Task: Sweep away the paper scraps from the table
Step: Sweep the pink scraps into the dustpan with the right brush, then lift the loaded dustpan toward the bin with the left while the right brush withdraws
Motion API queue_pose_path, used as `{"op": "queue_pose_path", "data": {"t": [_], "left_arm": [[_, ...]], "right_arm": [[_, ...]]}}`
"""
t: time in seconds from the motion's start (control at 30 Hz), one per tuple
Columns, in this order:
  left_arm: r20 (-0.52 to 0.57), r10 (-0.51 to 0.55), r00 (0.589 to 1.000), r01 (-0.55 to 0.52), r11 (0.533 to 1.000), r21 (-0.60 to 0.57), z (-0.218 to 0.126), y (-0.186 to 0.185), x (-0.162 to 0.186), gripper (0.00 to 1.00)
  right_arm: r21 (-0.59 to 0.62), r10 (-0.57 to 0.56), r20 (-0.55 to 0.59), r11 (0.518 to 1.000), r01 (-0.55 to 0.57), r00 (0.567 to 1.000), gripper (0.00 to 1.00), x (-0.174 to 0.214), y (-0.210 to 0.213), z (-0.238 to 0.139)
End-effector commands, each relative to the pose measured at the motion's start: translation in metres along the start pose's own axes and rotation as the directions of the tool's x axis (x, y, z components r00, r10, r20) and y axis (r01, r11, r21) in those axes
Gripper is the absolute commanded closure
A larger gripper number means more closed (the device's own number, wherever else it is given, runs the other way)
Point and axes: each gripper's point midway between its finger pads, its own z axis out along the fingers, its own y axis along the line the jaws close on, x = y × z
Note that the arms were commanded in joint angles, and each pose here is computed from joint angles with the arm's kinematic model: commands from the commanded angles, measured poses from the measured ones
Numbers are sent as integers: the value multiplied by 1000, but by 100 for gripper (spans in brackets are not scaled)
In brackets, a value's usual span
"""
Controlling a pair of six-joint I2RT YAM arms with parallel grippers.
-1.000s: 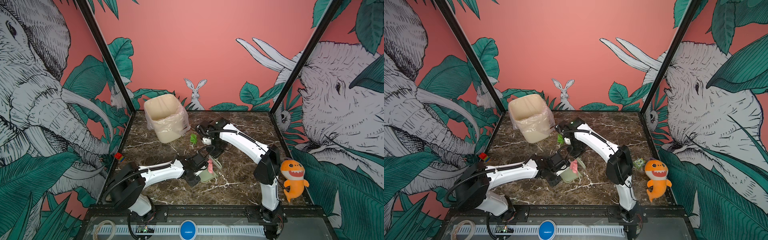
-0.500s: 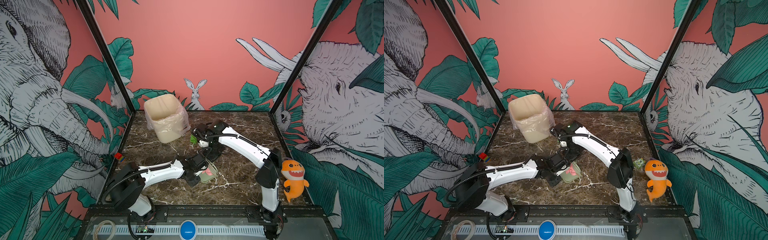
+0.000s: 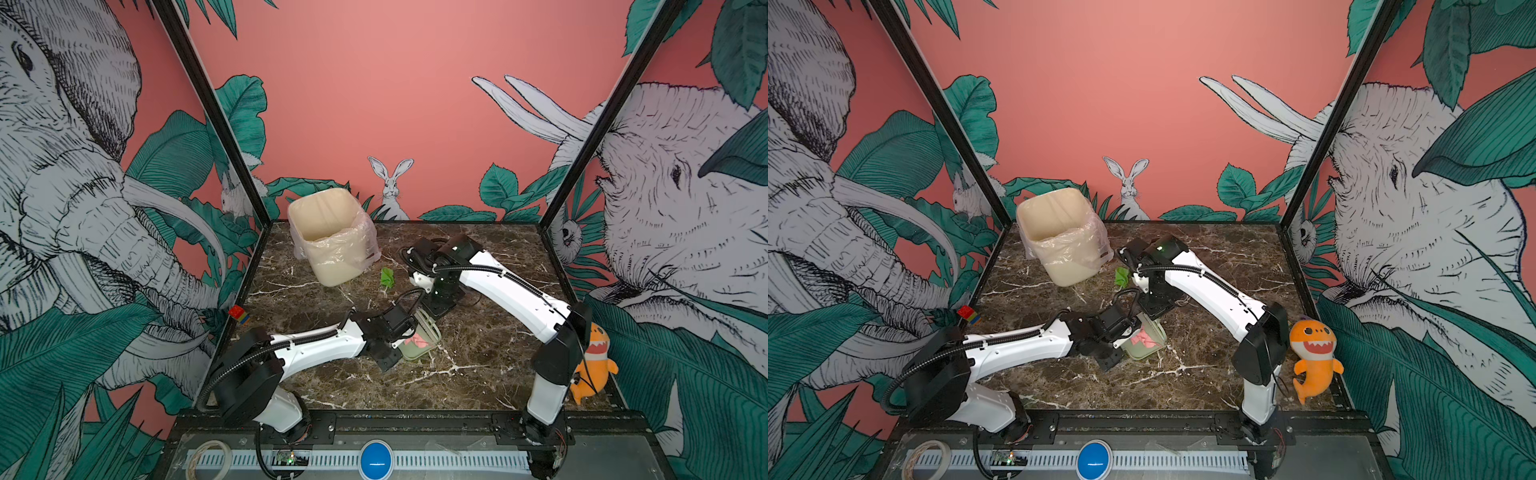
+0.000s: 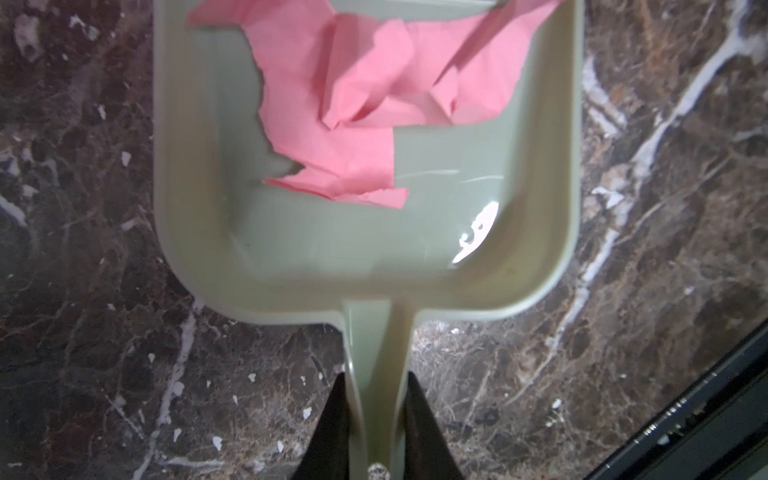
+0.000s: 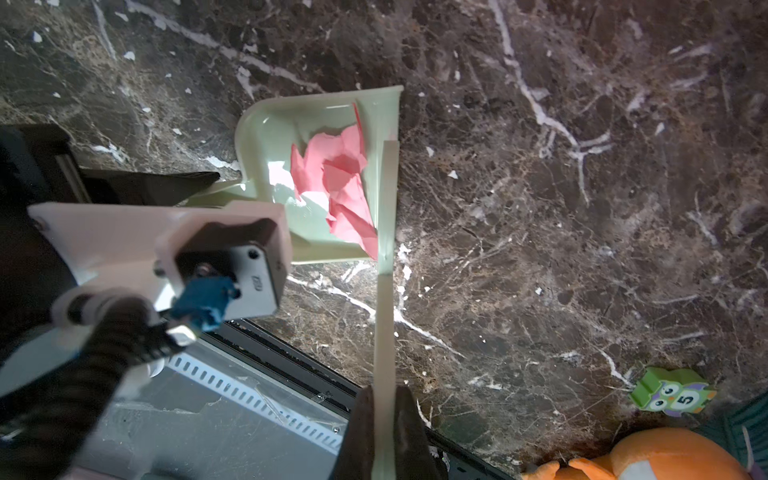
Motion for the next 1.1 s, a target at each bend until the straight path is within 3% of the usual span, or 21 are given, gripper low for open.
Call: {"op": "queue_pose_path", "data": {"t": [0.0, 0.3, 0.63, 1.07], "left_arm": [[12, -20, 1000, 20, 1000, -18, -3, 5, 5, 86], [141, -45, 989, 51, 998, -43, -30, 12, -10, 86], [301, -148, 942, 162, 987, -22, -89, 35, -24, 86], [333, -208, 920, 232, 972, -35, -180, 63, -40, 85]], "right_arm": [[-24, -1, 23, 1000, 1, 1000, 100, 13, -2, -18], [-10, 97, 93, 995, -96, 991, 100, 26, -39, -38], [-49, 185, 144, 983, -179, 972, 100, 43, -58, -43], [-75, 225, 147, 973, -216, 963, 100, 56, -63, -38]]}}
